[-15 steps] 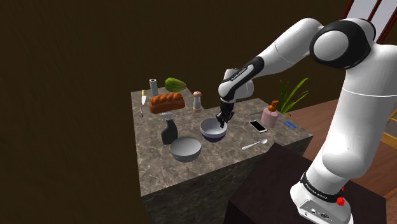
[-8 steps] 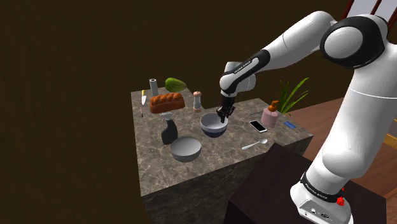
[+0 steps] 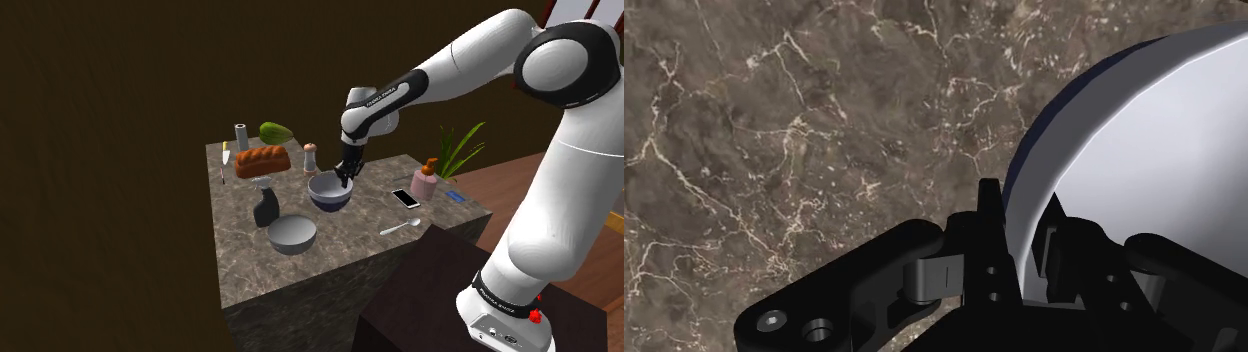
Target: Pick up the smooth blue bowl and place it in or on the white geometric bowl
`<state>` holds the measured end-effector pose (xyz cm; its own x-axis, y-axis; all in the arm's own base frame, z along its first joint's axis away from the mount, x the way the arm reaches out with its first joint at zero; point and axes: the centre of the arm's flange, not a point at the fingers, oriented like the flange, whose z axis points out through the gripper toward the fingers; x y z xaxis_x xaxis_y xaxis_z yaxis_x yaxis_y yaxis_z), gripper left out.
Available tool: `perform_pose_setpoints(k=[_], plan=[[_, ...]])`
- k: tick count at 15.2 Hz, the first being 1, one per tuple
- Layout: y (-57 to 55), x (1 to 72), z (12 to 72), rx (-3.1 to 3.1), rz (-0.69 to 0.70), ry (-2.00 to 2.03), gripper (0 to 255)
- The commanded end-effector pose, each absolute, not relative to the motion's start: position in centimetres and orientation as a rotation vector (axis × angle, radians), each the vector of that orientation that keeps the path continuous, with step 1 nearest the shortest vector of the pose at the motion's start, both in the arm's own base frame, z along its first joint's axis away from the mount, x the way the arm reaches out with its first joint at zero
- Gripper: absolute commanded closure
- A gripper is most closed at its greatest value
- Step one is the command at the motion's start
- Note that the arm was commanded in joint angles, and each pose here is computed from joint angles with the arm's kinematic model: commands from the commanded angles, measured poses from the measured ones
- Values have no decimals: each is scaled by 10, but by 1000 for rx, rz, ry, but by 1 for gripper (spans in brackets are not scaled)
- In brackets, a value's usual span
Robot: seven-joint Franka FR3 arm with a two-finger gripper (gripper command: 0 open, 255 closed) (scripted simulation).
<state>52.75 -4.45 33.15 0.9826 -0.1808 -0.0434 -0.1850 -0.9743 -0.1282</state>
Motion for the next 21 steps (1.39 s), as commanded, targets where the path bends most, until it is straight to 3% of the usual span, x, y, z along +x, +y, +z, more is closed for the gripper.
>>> perform_pose_setpoints(k=[1,10,21], plan=[[-20,536,336,-2996,47,279,255],[93,580,354,-2996,47,279,255],[93,580,296,-2996,47,279,255]])
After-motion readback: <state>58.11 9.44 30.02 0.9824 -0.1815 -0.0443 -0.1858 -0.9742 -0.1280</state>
